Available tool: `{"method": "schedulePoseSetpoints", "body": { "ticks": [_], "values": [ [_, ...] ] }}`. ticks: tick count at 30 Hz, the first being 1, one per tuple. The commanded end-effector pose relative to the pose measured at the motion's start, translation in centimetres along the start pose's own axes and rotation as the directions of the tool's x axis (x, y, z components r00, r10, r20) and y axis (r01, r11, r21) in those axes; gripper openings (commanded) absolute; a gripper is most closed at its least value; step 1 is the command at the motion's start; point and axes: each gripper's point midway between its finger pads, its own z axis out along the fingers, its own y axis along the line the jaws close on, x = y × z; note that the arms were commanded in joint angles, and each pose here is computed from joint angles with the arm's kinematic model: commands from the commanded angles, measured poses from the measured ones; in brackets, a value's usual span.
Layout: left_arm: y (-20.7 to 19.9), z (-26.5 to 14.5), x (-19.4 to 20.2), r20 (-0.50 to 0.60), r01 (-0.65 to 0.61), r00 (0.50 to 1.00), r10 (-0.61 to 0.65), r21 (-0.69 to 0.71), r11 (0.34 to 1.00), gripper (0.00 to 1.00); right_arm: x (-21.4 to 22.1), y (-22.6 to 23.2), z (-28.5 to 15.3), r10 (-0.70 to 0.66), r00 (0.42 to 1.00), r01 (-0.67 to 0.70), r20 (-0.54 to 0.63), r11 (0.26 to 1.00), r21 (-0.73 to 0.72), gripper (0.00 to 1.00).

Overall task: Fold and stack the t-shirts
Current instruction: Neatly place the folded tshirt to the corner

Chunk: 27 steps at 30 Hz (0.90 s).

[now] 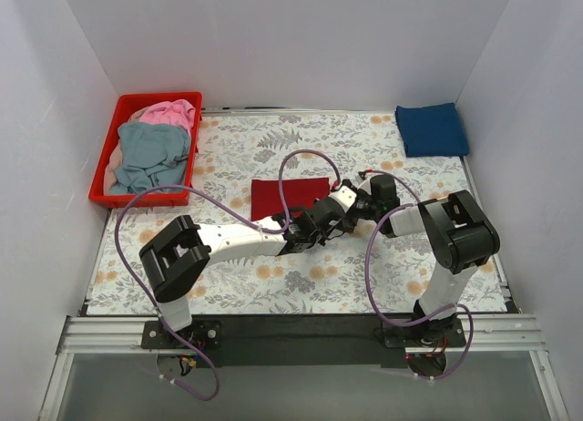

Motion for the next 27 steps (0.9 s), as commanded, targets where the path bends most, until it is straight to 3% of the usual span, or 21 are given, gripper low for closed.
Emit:
{"method": "schedulePoseSetpoints", "body": {
  "ticks": [1,4,9,14,17,21,22,27],
  "values": [
    [-0.2,-0.7,-1.3,0.042,0.03,0.999,-0.031,0.019,0.999,0.0,1.1,-2.0,1.2,0.007,0.999,-0.004,-0.037,0.997,0.074,0.88],
    [-0.7,-0.4,-0.9,0.029,0.037,0.999,-0.038,0.042,0.998,0.0,1.1,-1.2,1.6,-0.033,0.998,0.035,-0.049,0.998,0.052,0.79],
    [-1.5,0.1,-0.1,0.002,0.038,0.999,-0.038,0.07,0.997,0.0,1.1,-0.7,1.4,-0.077,0.996,0.079,-0.048,0.996,0.039,0.52],
    [-1.6,-0.3,-0.5,0.006,0.058,0.998,-0.059,0.077,0.995,0.03,1.2,-0.8,1.2,-0.116,0.992,0.118,-0.058,0.992,0.042,0.02],
    [-1.0,-0.9,-1.3,0.018,0.077,0.997,-0.078,0.057,0.995,0.08,0.9,-0.7,1.2,-0.168,0.983,0.172,-0.078,0.984,0.054,0.01],
    [0.9,-2.8,-3.5,0.066,0.105,0.992,-0.104,0.0,0.995,0.34,-0.8,-0.3,1.4,-0.332,0.936,0.343,-0.12,0.936,0.083,0.01],
    [2.0,-3.1,-4.0,0.079,0.12,0.99,-0.118,-0.027,0.992,0.44,-1.2,-0.5,1.3,-0.35,0.928,0.363,-0.128,0.927,0.098,0.01],
    [8.5,-5.6,-4.9,0.124,0.268,0.959,-0.254,-0.114,0.957,0.67,-3.8,-2.5,0.2,-0.435,0.873,0.481,-0.222,0.842,0.243,0.01]
  ]
}}
